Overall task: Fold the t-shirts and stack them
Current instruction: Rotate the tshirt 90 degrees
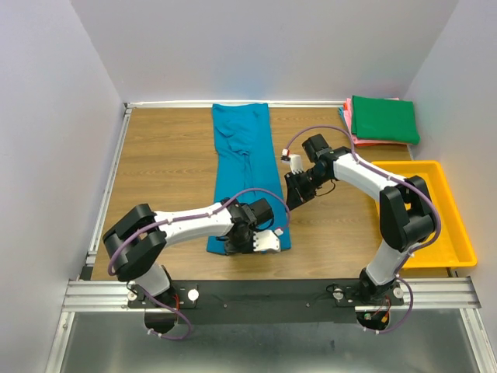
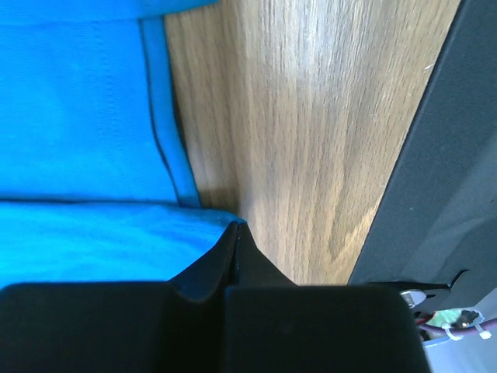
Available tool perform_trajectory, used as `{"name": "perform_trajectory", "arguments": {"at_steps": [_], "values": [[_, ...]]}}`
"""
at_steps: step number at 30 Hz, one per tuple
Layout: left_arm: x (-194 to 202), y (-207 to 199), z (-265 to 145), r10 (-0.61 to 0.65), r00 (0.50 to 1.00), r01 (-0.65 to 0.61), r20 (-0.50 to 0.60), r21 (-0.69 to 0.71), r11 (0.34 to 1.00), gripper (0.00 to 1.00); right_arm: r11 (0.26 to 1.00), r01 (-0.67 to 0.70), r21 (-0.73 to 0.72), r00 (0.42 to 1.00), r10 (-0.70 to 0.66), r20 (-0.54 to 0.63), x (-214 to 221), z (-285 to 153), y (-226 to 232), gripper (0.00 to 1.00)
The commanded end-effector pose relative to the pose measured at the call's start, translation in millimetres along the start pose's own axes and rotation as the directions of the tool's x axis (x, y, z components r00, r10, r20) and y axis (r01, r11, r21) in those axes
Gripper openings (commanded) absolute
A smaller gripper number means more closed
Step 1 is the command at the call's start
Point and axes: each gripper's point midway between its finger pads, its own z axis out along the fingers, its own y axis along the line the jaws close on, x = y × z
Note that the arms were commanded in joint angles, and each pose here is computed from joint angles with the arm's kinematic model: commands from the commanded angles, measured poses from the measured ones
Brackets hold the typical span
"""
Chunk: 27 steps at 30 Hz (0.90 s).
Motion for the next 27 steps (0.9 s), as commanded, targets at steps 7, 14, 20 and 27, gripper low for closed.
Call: {"name": "perform_trajectory", "arguments": {"at_steps": [7, 14, 20, 27], "values": [[-25.9, -3.2, -30.9, 0.038, 0.994, -0.038, 0.107, 0.001, 0.999, 0.0, 1.0, -0.014, -0.004, 0.999, 0.014, -0.029, 11.2, 0.8, -0.6, 0.25], [-35.3, -4.8, -52.3, 0.055, 0.988, -0.056, 0.141, 0.003, 0.998, 0.0, 1.0, -0.01, -0.008, 1.0, 0.01, -0.028, 11.6, 0.2, 0.6, 0.25], [-48.1, -2.3, -56.6, 0.055, 0.984, -0.057, 0.172, 0.007, 0.998, 0.0, 1.0, -0.013, -0.014, 0.999, 0.012, -0.031, 11.5, 1.1, 0.9, 0.25], [-61.4, -2.8, -49.9, 0.063, 0.976, -0.069, 0.21, 0.022, 0.997, 0.0, 1.0, -0.019, -0.021, 0.999, 0.018, -0.037, 13.3, 2.8, 0.8, 0.25]]}}
